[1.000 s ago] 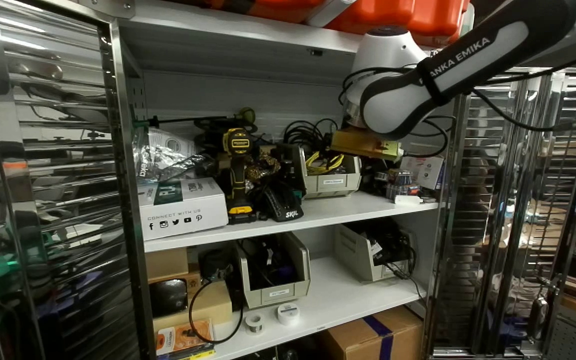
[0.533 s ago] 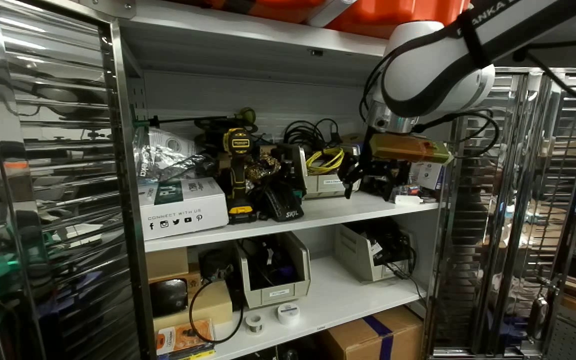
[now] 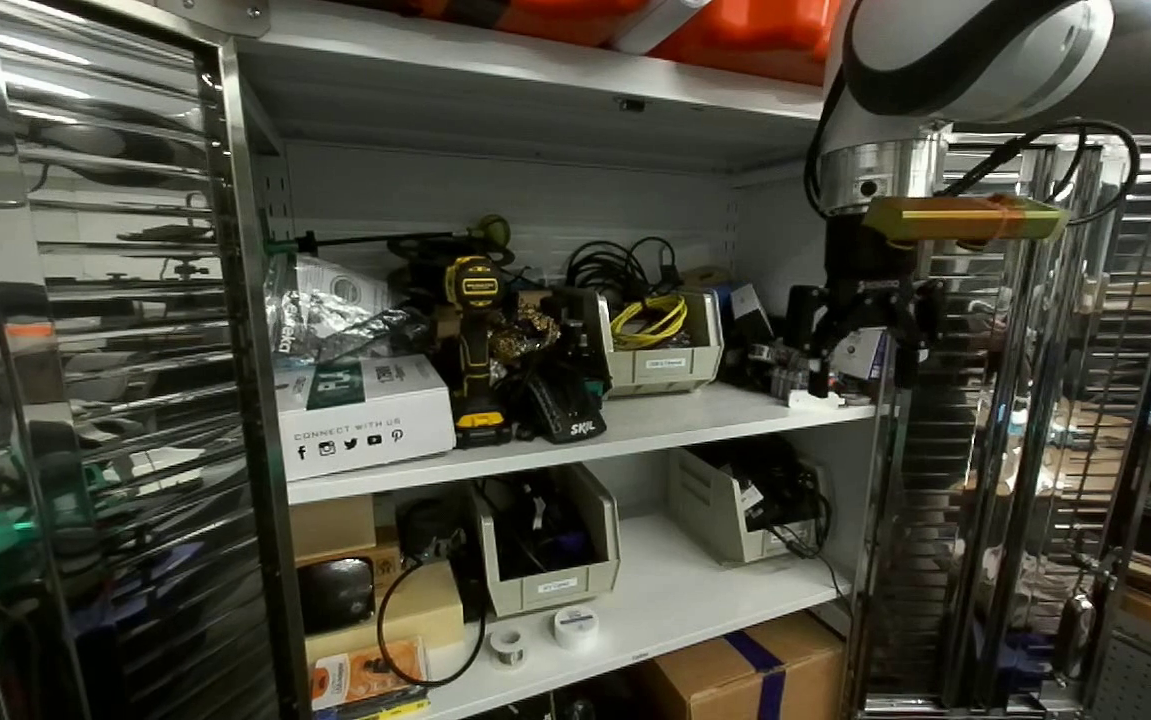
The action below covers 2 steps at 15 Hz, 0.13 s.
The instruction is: Pick up the yellow cable and put it in the cable storage object
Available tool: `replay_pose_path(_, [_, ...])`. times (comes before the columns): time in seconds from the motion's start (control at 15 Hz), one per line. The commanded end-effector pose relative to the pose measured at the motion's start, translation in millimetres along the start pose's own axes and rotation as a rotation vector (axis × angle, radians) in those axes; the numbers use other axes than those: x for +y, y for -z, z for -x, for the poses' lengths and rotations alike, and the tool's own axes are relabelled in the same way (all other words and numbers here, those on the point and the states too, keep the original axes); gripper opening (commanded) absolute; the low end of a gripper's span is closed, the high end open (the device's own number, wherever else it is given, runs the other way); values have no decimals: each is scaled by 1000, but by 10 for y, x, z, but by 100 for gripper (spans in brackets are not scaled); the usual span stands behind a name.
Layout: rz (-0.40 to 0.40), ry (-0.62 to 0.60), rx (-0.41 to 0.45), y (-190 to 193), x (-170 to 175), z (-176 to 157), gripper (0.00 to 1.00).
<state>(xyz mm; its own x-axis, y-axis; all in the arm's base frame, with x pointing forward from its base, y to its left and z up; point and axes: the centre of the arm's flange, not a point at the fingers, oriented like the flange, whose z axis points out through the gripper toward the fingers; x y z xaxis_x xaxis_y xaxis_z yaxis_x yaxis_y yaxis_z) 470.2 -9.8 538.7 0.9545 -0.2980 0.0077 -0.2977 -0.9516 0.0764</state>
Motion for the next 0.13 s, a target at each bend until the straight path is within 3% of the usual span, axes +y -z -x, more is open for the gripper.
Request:
replay_pose_path(0.0, [0, 0, -2, -11, 1, 2, 100])
replay_pose_path(0.07, [2, 1, -6, -36, -5, 0, 100])
